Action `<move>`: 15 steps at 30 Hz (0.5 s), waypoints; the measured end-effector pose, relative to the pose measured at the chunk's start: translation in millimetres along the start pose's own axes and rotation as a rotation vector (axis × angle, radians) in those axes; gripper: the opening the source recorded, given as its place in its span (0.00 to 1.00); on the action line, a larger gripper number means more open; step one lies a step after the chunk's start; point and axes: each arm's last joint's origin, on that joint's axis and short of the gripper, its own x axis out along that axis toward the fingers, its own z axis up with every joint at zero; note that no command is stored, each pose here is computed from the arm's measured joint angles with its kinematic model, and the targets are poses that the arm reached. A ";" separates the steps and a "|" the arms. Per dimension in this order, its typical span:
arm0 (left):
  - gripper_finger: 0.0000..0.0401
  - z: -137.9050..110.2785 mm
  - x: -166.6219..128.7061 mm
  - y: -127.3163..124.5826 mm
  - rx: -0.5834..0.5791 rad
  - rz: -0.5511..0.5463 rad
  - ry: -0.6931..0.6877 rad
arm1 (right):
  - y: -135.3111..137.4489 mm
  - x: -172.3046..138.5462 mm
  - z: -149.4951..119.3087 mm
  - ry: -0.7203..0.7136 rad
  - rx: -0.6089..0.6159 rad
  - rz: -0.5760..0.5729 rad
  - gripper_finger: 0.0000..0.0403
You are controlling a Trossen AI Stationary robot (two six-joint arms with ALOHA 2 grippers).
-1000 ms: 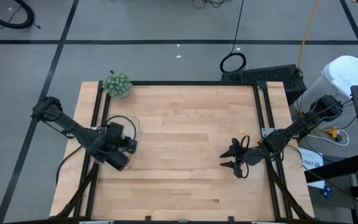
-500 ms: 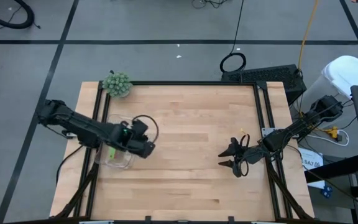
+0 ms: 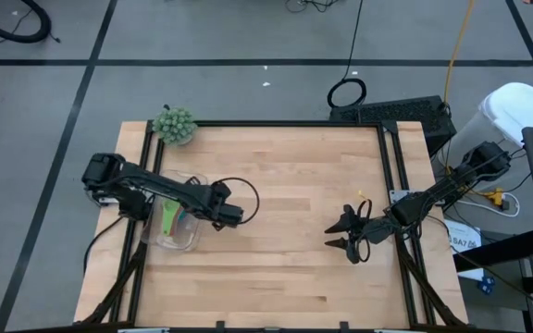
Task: Nest measuring cups in basket
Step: Adjust the transparent bin on the table
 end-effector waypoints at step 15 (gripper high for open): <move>0.01 -13.6 32.3 11.8 0.044 0.111 0.104 | 0.3 0.0 0.4 -0.003 0.006 0.003 0.45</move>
